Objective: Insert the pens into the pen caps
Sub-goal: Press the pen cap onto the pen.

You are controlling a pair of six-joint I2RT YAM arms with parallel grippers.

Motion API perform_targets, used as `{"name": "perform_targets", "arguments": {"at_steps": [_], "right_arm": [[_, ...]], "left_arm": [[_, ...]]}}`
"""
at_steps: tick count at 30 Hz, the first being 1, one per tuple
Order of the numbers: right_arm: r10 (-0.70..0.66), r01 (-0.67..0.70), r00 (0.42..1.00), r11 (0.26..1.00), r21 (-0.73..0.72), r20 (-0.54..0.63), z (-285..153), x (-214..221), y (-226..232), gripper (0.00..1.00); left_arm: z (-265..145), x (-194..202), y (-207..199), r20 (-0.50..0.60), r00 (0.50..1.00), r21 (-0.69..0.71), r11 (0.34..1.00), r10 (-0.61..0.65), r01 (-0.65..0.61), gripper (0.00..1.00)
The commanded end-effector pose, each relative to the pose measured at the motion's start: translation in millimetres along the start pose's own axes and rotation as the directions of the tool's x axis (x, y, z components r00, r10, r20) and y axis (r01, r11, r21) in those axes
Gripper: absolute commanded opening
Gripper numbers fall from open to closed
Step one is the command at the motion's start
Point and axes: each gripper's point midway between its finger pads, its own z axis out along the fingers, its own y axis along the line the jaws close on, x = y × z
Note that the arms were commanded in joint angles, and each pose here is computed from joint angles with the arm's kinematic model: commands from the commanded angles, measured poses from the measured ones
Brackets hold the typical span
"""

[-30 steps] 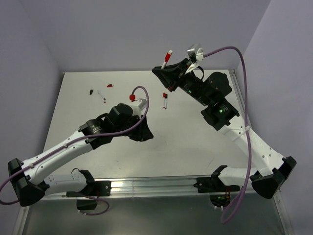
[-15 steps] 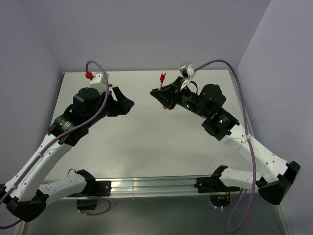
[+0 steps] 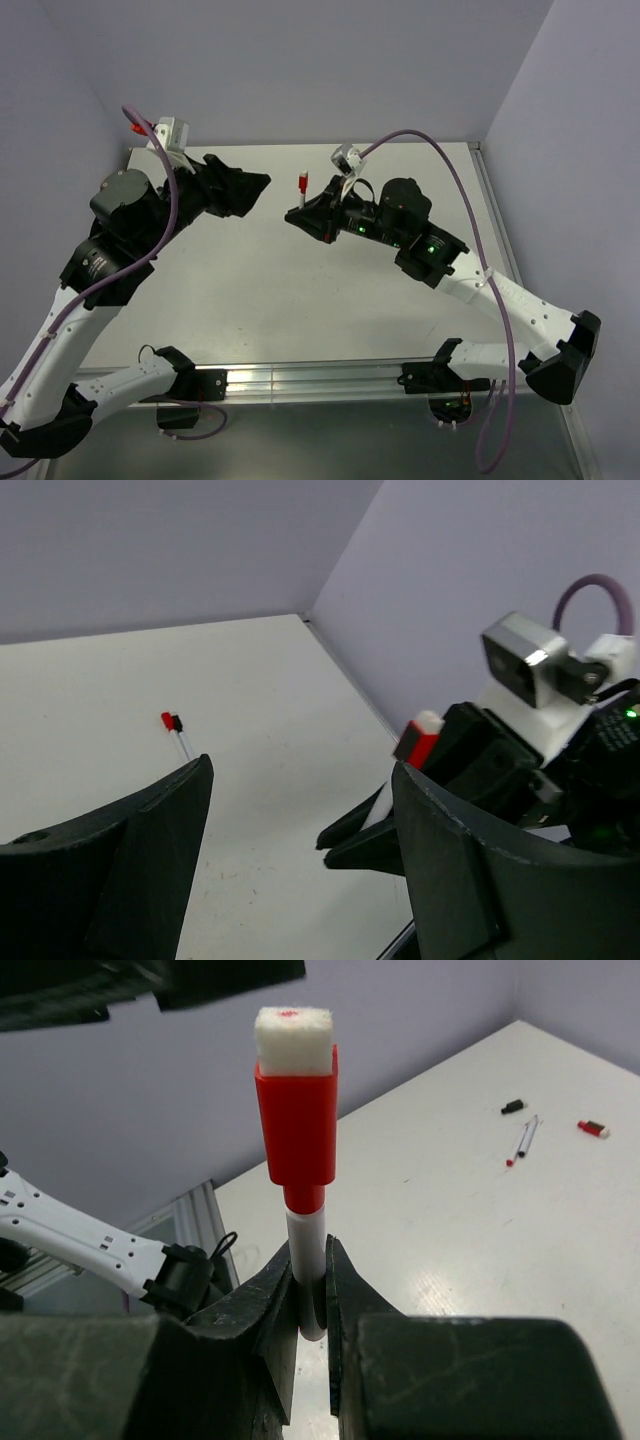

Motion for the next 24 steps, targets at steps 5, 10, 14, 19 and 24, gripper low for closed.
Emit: {"name": "perform_targets", "arguments": {"at_steps": [5, 10, 14, 19, 24], "right_arm": [[0.013, -0.012, 1.000, 0.998, -0.053, 0.007, 7.8, -7.6, 14.0, 0.00], [0.015, -0.016, 1.000, 0.998, -0.065, -0.005, 11.5, -5.0, 17.9, 0.00], [0.015, -0.016, 1.000, 0.998, -0.067, -0.014, 13.4, -3.4, 19.1, 0.00], [0.016, -0.018, 1.000, 0.998, -0.067, -0.024, 16.7, -0.1, 19.5, 0.00], [0.013, -0.015, 1.000, 0.998, -0.063, -0.021, 16.5, -1.6, 20.3, 0.00]], "left_arm": [[4.1, -22.1, -38.4, 0.028, 0.997, 0.178, 0.981, 0.069, -0.073, 0.77], [12.2, -12.0, -40.0, -0.002, 0.997, 0.206, 0.976, 0.073, -0.071, 0.77], [19.7, -6.2, -39.2, -0.023, 0.997, 0.210, 0.975, 0.071, -0.064, 0.76], [24.9, 0.5, -44.8, -0.055, 0.997, 0.246, 0.968, 0.060, -0.044, 0.76], [29.0, 9.7, -45.1, -0.086, 0.995, 0.262, 0.965, 0.057, -0.032, 0.73]]}}
